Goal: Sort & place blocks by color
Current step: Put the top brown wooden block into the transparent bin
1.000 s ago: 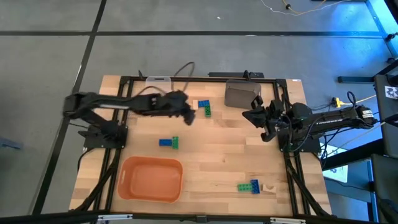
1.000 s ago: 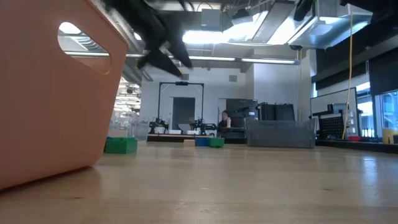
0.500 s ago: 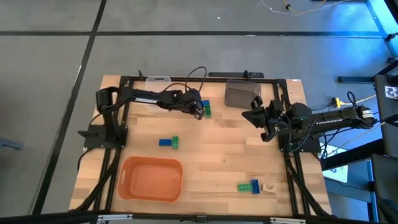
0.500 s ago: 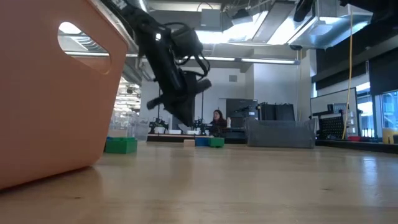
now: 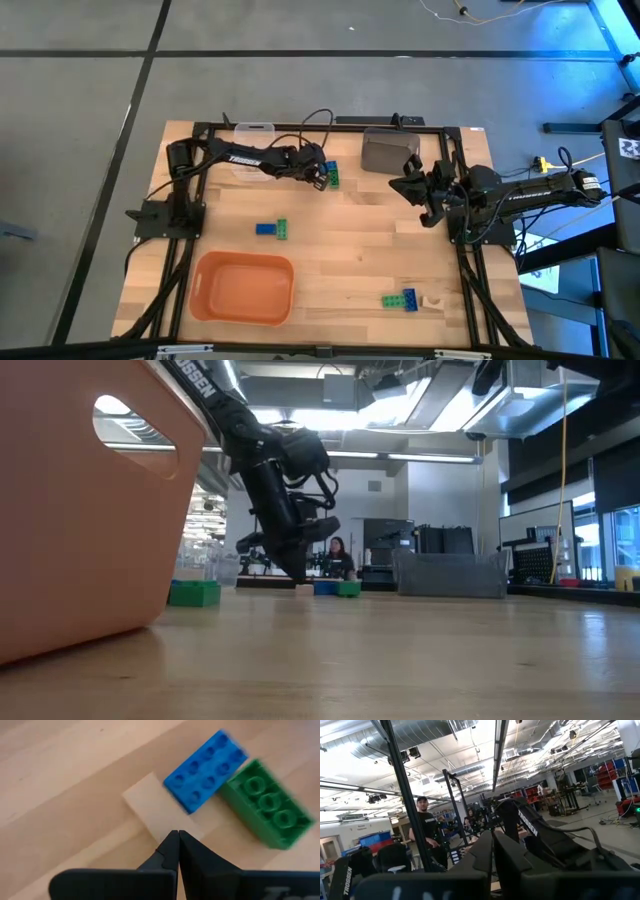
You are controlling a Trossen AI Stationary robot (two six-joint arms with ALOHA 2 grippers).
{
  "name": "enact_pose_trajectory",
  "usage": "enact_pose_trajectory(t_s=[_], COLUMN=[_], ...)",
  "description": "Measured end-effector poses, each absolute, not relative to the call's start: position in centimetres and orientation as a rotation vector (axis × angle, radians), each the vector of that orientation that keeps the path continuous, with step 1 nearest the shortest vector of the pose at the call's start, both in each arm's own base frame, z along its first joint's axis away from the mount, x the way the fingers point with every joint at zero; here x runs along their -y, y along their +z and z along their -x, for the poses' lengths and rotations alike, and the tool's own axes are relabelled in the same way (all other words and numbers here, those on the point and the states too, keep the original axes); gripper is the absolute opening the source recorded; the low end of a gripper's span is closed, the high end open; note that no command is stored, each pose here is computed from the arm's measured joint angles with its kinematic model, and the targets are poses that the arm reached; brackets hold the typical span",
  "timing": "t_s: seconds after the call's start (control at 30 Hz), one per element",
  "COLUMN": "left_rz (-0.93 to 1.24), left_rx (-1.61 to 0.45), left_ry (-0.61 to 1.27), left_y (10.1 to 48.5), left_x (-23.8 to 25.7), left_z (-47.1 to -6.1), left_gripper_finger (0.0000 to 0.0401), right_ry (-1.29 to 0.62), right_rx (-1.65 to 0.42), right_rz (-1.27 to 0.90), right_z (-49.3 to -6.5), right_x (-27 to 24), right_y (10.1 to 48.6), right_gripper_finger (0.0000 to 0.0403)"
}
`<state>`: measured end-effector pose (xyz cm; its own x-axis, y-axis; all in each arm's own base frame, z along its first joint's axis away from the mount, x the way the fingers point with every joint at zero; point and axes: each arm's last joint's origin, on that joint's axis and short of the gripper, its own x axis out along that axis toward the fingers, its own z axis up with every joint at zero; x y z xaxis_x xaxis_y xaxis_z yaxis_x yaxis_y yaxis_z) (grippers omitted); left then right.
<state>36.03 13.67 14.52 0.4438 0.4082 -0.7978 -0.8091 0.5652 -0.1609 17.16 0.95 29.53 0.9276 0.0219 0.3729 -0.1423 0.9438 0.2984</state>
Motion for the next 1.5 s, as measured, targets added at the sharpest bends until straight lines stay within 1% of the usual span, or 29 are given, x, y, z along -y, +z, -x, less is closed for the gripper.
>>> enact_pose_trajectory(t_s=[0.13, 0.27, 0.37, 0.57, 0.73, 0.87, 1.03, 1.1, 1.23, 1.37, 1.5], left_rz=[0.568, 0.564, 0.557, 0.469, 0.379, 0.259, 0.177, 0.177, 0.228, 0.304, 0.381], left_rx=[-0.746, -0.757, -0.799, -0.974, -1.136, -1.285, -1.395, -1.390, -1.241, -1.126, -1.050], left_ry=[0.817, 0.815, 0.773, 0.692, 0.563, 0.424, 0.316, 0.314, 0.366, 0.426, 0.535], left_y=[14.4, 13.8, 13.7, 14.1, 14.9, 15.2, 15.7, 16.4, 20.1, 22.6, 23.7], left_x=[-13.6, -13.5, -13.0, -10.3, -7.2, -4.3, -1.5, -1.0, -1.2, -0.9, 0.2], left_z=[-36.5, -36.7, -36.7, -36.0, -35.1, -34.2, -33.1, -32.7, -32.0, -31.2, -30.6], left_gripper_finger=[0.0000, 0.0000, 0.0000, 0.0000, 0.0000, 0.0000, 0.0000, 0.0000, 0.0000, 0.0000, 0.0000], right_ry=[0.087, 0.093, 0.097, 0.097, 0.096, 0.096, 0.095, 0.095, 0.095, 0.095, 0.095], right_rx=[0.376, 0.376, 0.375, 0.373, 0.369, 0.369, 0.369, 0.369, 0.369, 0.370, 0.368], right_rz=[-0.333, -0.360, -0.378, -0.375, -0.375, -0.374, -0.372, -0.372, -0.372, -0.372, -0.372], right_z=[-17.2, -17.2, -17.2, -17.2, -17.2, -17.2, -17.2, -17.2, -17.2, -17.2, -17.2], right_x=[-0.9, -1.0, -0.9, -1.0, -1.0, -1.0, -1.0, -1.0, -1.0, -1.0, -1.0], right_y=[29.5, 29.6, 29.5, 29.5, 29.5, 29.5, 29.5, 29.5, 29.5, 29.5, 29.5], right_gripper_finger=[0.0021, 0.0021, 0.0021, 0.0021, 0.0021, 0.0021, 0.0021, 0.0021, 0.0021, 0.0021, 0.0021])
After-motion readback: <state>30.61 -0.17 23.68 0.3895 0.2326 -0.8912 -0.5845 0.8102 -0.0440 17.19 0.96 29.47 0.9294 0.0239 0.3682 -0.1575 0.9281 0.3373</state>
